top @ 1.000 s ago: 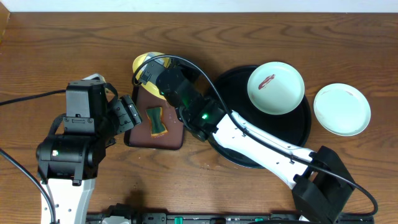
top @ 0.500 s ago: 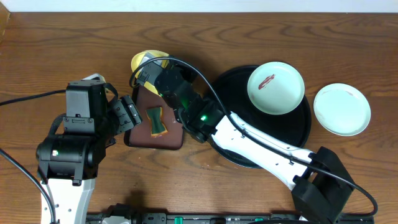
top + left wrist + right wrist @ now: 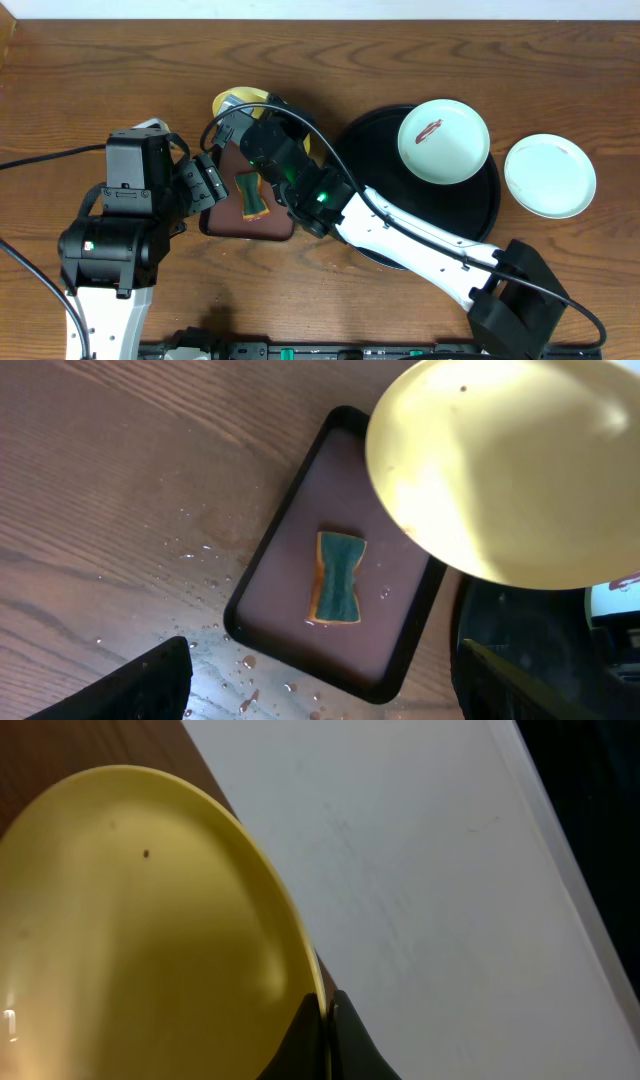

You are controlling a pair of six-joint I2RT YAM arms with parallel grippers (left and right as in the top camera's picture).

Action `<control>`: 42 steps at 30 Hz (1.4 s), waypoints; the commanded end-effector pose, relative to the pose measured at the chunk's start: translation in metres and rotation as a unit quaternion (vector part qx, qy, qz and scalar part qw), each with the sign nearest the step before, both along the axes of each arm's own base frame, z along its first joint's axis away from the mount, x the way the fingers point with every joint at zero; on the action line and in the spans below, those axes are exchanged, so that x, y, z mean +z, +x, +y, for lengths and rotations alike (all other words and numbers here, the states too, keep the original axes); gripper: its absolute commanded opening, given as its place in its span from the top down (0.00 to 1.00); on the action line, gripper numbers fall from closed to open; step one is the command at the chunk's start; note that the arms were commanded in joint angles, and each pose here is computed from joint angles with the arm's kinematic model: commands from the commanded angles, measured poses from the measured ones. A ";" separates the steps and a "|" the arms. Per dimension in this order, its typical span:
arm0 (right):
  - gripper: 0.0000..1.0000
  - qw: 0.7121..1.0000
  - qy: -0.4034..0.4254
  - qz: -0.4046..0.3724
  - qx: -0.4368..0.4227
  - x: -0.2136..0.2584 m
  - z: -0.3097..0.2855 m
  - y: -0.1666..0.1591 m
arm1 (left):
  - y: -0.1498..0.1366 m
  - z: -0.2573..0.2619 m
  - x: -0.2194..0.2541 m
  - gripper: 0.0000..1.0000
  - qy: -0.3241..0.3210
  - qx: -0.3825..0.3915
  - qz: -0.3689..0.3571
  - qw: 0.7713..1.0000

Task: Clean dirty plates on tray and stack at the side
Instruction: 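Tilt the yellow plate over the brown tray, then carry it right, then lower the yellow plate onto the pale green plate at right and release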

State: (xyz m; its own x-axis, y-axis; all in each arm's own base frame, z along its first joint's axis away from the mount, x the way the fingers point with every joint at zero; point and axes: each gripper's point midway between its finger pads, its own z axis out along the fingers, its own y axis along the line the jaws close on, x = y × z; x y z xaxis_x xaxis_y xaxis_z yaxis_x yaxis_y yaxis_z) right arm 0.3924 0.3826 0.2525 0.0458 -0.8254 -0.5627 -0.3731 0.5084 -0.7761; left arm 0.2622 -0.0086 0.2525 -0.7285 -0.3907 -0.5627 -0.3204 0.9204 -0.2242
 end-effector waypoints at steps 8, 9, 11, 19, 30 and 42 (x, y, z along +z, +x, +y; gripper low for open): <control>0.99 0.998 0.032 0.025 -0.057 0.002 -0.022 -0.003 | 0.001 0.002 0.004 0.16 0.001 0.004 -0.005 1.000; 0.99 0.995 0.060 0.035 -0.069 0.001 -0.024 -0.002 | 0.001 0.002 0.004 0.16 0.001 0.004 -0.005 1.000; 0.99 0.991 0.081 0.104 -0.036 -0.024 -0.017 -0.010 | 0.001 0.002 0.004 0.16 0.001 0.004 -0.005 1.000; 0.99 0.864 0.344 0.354 -0.102 -0.042 -0.068 -0.001 | 0.001 0.002 0.004 0.16 0.001 0.004 -0.005 1.000; 0.99 0.644 0.540 0.490 -0.229 -0.057 -0.276 0.046 | 0.001 0.002 0.004 0.16 0.001 0.004 -0.005 1.000; 0.99 0.457 0.564 0.338 -0.599 -0.119 -0.573 -0.044 | 0.001 0.002 0.004 0.16 0.001 0.004 -0.005 1.000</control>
State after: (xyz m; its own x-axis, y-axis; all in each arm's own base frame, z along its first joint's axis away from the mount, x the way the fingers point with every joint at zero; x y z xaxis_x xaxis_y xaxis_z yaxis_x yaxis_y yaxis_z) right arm 0.3766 -0.1408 0.1412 -0.6490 0.7363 -0.1913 0.6170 0.6565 0.4338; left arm 0.2623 -0.0086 0.2523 -0.7289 -0.3906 -0.5622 -0.3206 0.9204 -0.2239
